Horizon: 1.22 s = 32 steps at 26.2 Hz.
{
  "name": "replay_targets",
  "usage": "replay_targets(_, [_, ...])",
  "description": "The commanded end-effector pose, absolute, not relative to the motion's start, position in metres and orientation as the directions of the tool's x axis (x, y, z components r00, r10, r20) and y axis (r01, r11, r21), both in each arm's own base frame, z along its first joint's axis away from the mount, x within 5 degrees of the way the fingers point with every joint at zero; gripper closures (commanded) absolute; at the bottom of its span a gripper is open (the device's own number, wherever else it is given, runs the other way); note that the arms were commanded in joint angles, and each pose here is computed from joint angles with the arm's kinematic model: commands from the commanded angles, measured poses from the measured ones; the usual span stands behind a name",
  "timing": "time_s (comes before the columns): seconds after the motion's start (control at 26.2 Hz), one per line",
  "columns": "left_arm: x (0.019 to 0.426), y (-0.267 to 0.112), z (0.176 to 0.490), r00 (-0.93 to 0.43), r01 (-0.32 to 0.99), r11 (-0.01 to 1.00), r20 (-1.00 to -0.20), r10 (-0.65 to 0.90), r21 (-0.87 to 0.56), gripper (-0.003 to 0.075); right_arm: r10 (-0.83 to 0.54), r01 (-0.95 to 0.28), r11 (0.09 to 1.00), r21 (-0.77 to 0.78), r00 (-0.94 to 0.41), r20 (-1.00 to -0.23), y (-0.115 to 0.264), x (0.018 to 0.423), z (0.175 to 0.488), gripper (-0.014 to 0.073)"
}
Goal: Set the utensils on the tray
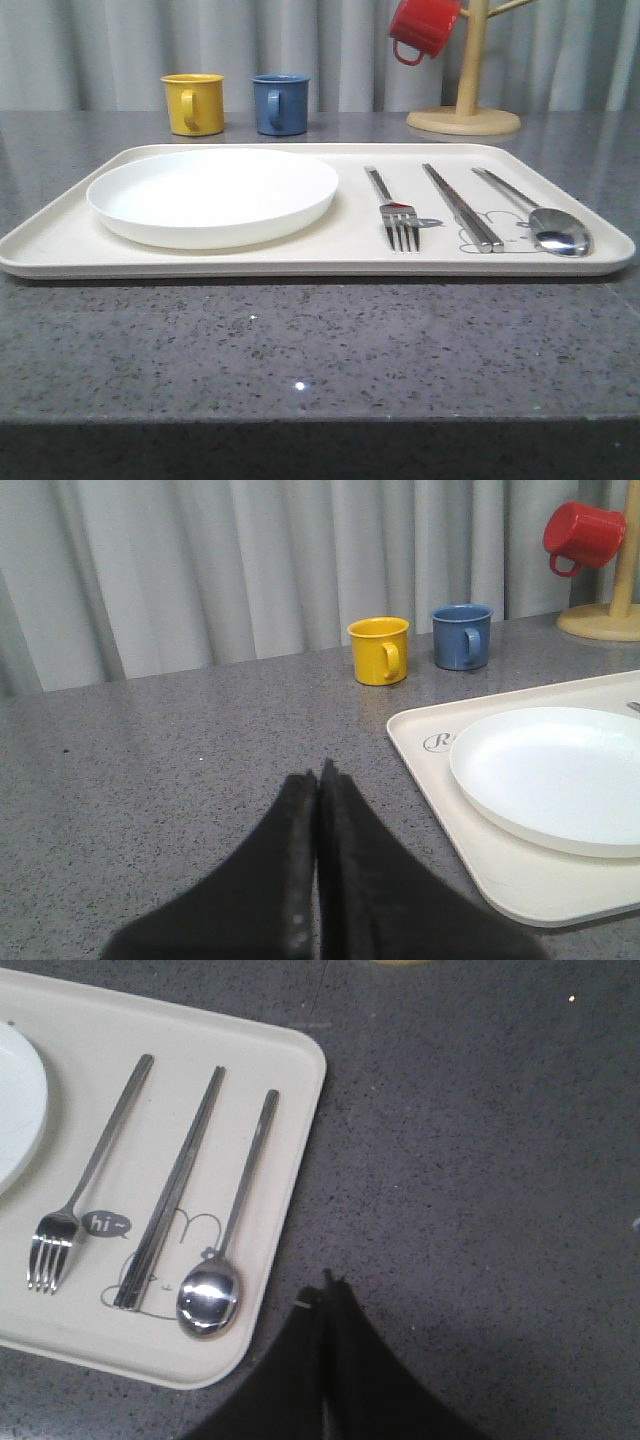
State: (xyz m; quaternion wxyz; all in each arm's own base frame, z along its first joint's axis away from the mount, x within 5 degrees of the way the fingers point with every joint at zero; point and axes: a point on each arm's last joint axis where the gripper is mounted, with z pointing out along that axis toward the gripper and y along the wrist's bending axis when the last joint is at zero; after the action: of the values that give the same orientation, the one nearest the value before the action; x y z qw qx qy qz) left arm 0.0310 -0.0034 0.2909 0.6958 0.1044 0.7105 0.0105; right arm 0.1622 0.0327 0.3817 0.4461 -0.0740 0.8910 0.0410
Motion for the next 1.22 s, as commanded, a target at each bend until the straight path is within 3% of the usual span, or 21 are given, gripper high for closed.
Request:
replay_targets(0.0, [0.030, -0.004, 0.305, 0.078, 0.127, 0.982, -0.988, 0.133, 0.143, 0.0739, -0.093, -0.176, 0.984, -0.021, -0.409, -0.908, 0.027, 0.141, 0.379, 0.0664])
replay_targets(0.57, [0.030, -0.004, 0.305, 0.078, 0.127, 0.982, -0.988, 0.133, 0.143, 0.0739, -0.034, -0.191, 0.981, -0.016, -0.090, -0.995, 0.013, 0.069, 0.317, 0.0664])
replay_targets(1.18, [0.030, -0.004, 0.305, 0.078, 0.127, 0.982, -0.988, 0.133, 0.143, 0.0739, -0.019, -0.191, 0.982, -0.009, -0.053, -0.998, 0.010, 0.055, 0.307, 0.0664])
